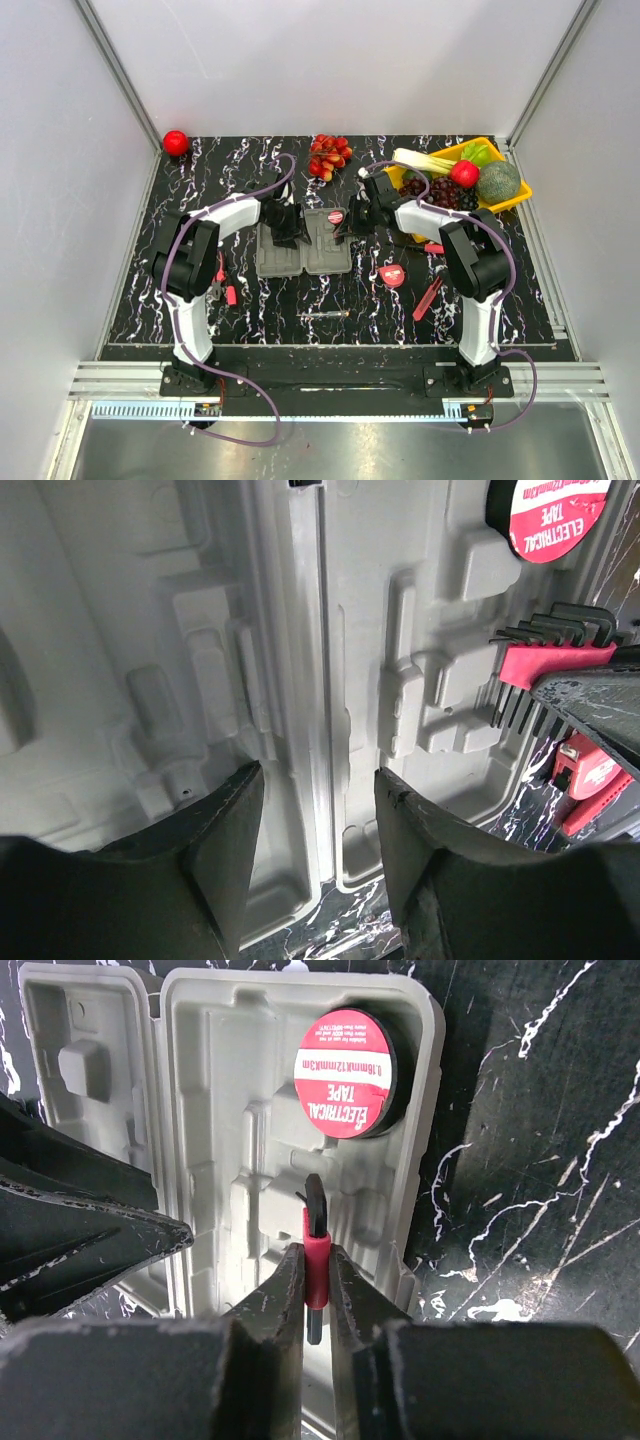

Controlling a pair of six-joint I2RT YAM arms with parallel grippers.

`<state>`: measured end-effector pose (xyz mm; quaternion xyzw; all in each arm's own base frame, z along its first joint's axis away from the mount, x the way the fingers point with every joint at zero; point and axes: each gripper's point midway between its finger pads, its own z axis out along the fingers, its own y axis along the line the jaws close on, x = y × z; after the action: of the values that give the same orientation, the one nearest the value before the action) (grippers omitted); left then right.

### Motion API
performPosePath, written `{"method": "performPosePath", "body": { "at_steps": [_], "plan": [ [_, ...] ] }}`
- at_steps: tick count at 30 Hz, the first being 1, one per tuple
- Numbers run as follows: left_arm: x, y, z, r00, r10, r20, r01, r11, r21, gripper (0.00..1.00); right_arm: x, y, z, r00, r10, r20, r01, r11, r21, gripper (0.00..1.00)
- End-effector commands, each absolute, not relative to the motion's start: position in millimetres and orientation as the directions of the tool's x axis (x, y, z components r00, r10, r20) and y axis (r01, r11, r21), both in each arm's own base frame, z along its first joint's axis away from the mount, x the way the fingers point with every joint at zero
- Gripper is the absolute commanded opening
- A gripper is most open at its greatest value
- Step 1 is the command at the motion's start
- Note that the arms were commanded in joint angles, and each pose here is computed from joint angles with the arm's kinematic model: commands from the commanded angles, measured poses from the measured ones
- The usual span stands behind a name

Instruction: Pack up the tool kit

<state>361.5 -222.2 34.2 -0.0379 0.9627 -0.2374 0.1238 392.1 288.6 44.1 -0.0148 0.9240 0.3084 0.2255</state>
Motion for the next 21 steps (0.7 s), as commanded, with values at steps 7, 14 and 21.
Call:
{"method": "performPosePath", "body": {
  "at_steps": [7, 14, 21],
  "plan": [
    [366.4, -223.6, 29.0, -0.968, -0.118, -0.222, -0.005, 0.891, -0.454, 0.52, 398.4, 291.6, 42.6, -0.893, 0.106, -0.437, -0.186, 0.798, 0.573, 0.0],
    [363.3, -230.0, 29.8, -0.973, -0.123, -0.197, -0.013, 0.875, -0.484, 0.5, 402.9, 286.5, 34.7, -0.886, 0.153, -0.437, -0.136, 0.816, 0.562, 0.0],
    [361.0, -233.1, 28.6, -0.975, -0.117, -0.187, -0.008, 0.867, -0.498, 0.49, 408.3, 288.2, 33.4, -0.88, 0.173, -0.443, -0.125, 0.816, 0.565, 0.0]
  ]
}}
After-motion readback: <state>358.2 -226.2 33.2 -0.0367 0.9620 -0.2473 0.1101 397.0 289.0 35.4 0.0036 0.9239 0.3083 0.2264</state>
